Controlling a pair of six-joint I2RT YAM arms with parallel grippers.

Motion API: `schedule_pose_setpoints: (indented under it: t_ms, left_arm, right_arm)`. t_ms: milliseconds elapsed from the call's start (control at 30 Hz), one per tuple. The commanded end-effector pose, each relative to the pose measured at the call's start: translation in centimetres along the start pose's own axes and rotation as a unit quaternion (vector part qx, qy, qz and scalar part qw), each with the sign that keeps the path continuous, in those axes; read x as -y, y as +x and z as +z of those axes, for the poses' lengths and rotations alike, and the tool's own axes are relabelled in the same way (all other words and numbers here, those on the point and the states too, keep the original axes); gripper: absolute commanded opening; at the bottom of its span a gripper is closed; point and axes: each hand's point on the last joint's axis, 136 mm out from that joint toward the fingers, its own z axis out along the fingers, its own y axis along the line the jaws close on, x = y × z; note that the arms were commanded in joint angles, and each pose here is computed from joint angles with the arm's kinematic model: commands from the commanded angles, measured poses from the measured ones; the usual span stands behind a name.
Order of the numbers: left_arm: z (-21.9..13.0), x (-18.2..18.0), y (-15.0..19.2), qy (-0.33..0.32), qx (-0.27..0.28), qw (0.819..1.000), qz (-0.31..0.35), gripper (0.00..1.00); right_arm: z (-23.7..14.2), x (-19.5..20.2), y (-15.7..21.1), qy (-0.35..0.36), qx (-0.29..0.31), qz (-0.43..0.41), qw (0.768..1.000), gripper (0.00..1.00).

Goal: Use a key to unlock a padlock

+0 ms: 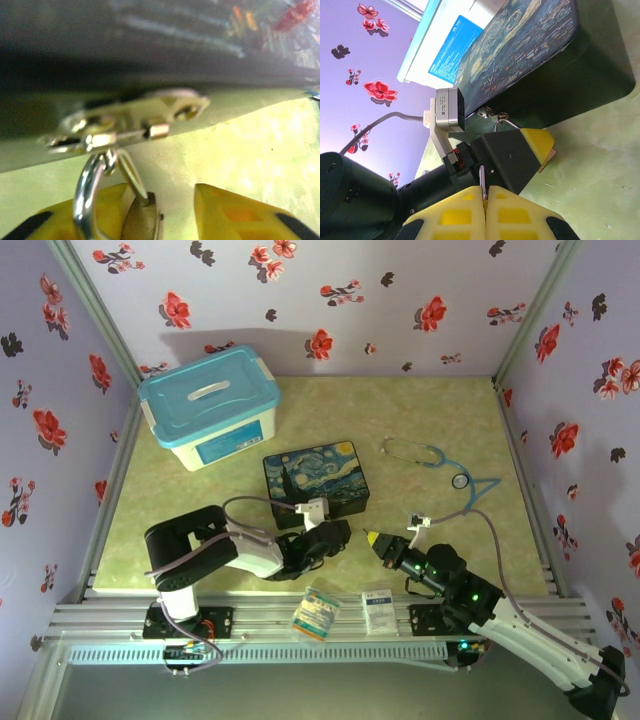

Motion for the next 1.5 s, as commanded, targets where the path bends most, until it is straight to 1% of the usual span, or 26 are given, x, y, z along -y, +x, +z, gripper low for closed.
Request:
schedule_pose_setpoints:
  t_ms: [0,67,167,233,300,367,433,567,667,733,800,933,1100,1167,1233,1367,1467]
  left_arm:
    - [-0.4,-2.9,2.8,-0.035,-0.044,0.998,0.006,0.33]
    - [-0.3,-3.1,2.9,-0.037,-0.044,0.998,0.002,0.32]
    - [-0.4,-3.5,2.9,-0.040,-0.045,0.998,-0.005,0.27]
    - [-0.7,-3.4,2.8,-0.034,-0.041,0.999,-0.008,0.19]
    - [-0.9,-3.0,2.4,-0.026,-0.041,0.999,-0.010,0.14]
    - [-1.2,-2.1,2.1,-0.010,-0.043,0.999,-0.020,0.10]
    - [-1.4,-1.3,1.7,0.015,-0.045,0.998,-0.042,0.09]
    - [-1.4,-0.4,1.1,0.069,-0.054,0.989,-0.118,0.06]
    - [-1.6,0.2,0.8,0.085,-0.055,0.986,-0.129,0.05]
    - [-1.7,0.4,0.5,0.089,-0.052,0.986,-0.130,0.05]
    - [-1.8,0.5,0.3,0.101,-0.047,0.983,-0.145,0.05]
    - [-2.0,0.7,0.1,0.124,-0.043,0.975,-0.177,0.03]
    - [-1.9,0.8,0.0,0.138,-0.040,0.969,-0.201,0.01]
    - [-2.0,1.1,-0.2,0.147,-0.038,0.966,-0.210,0.01]
    - [-2.0,1.1,-0.2,0.145,-0.038,0.967,-0.207,0.00]
    - [-2.1,1.0,-0.3,0.141,-0.037,0.968,-0.206,0.01]
    - [-1.9,0.5,-0.2,0.117,-0.041,0.974,-0.190,0.03]
  right_arm:
    - [-0.2,2.8,0.9,0.057,-0.013,-0.005,0.998,0.00]
    - [-0.2,2.8,0.9,0.057,-0.013,-0.004,0.998,0.00]
    - [-0.2,2.7,0.9,0.056,-0.014,-0.002,0.998,0.00]
    - [-0.2,2.8,1.0,0.056,-0.015,0.001,0.998,0.00]
    - [-0.2,3.0,1.1,0.062,-0.017,0.007,0.998,0.00]
    - [-0.1,3.7,1.3,0.079,-0.019,0.024,0.996,0.00]
    - [0.1,4.3,2.0,0.093,-0.035,0.042,0.994,0.00]
    - [1.1,4.9,3.8,0.103,-0.081,0.061,0.989,0.00]
    - [2.1,4.6,4.1,0.089,-0.088,0.079,0.989,0.00]
    - [2.7,4.2,3.8,0.077,-0.085,0.093,0.989,0.00]
    - [2.9,3.9,3.5,0.069,-0.082,0.101,0.989,0.00]
    - [3.1,3.6,2.8,0.055,-0.081,0.120,0.988,0.00]
    - [2.8,4.4,2.5,0.066,-0.086,0.143,0.984,0.00]
    - [2.9,4.1,2.4,0.057,-0.085,0.147,0.984,0.00]
    - [3.1,3.8,2.1,0.050,-0.082,0.150,0.984,0.00]
    - [3.6,4.0,2.1,0.060,-0.089,0.148,0.983,0.00]
    - [4.4,4.5,2.4,0.080,-0.105,0.142,0.981,0.00]
